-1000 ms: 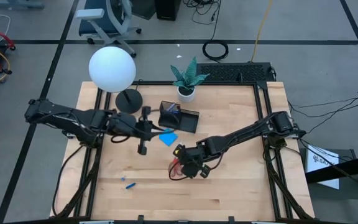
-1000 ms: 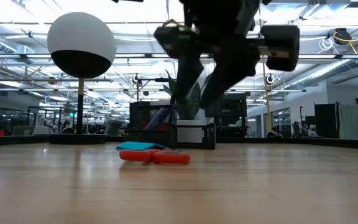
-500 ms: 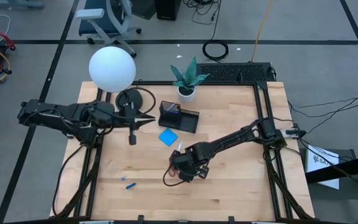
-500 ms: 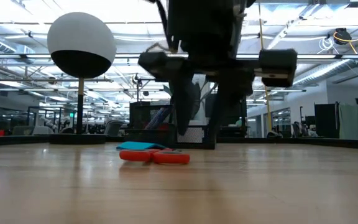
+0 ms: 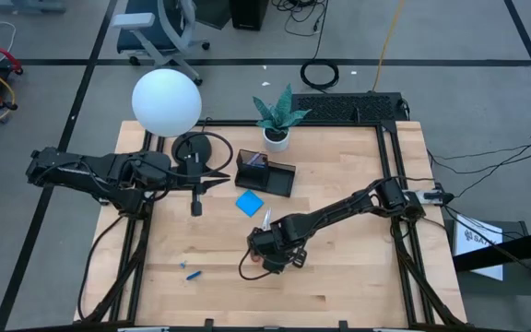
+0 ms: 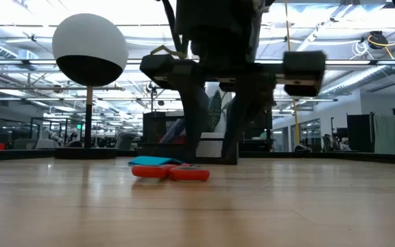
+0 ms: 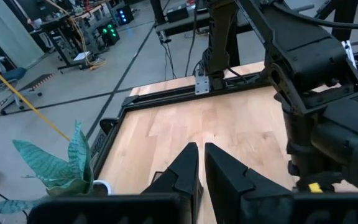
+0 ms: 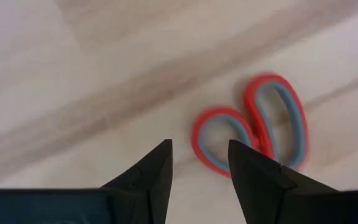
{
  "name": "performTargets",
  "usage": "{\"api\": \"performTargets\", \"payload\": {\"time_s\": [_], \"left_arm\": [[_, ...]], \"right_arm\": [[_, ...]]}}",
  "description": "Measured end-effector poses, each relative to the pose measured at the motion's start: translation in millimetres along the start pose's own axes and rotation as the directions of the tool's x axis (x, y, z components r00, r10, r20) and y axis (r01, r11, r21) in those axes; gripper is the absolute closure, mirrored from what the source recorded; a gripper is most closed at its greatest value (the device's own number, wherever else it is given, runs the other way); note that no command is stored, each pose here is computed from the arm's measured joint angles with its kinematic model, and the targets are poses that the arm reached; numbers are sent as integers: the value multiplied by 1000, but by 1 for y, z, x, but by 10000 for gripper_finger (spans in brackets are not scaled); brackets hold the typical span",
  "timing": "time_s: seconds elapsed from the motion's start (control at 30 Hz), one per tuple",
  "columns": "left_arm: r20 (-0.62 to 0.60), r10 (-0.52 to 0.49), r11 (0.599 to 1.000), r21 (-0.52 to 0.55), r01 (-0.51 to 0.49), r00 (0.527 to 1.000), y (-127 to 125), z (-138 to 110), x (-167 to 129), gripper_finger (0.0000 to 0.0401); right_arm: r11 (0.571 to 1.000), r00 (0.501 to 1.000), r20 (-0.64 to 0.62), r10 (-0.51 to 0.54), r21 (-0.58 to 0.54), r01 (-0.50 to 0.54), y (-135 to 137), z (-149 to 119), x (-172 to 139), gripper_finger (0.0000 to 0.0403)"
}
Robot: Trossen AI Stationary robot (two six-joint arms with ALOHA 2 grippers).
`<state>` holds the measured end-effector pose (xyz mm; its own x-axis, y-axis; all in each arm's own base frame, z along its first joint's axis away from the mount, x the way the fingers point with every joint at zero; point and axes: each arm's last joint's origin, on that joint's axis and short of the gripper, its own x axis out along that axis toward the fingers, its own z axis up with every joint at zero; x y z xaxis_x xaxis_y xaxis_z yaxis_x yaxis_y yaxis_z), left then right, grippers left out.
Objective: Pick and place office supplies into organizer
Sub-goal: Put the red scissors into the desk organizer
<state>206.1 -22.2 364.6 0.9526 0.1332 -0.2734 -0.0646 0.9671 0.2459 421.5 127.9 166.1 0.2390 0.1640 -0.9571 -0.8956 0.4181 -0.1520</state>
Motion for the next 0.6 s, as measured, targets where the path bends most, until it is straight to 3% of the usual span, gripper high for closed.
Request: {"api": "performTargets", "payload": {"time_s": [0.47, 0.6], "left_arm": [[0, -2, 1000, 1, 2, 1000, 0, 0, 0, 364], [0, -2, 1000, 0, 2, 1000, 0, 0, 0, 364]], "right_arm": [[998, 998, 14, 54, -27, -53, 0, -2, 26, 276], [998, 998, 21, 67, -23, -67, 0, -2, 26, 304]]}}
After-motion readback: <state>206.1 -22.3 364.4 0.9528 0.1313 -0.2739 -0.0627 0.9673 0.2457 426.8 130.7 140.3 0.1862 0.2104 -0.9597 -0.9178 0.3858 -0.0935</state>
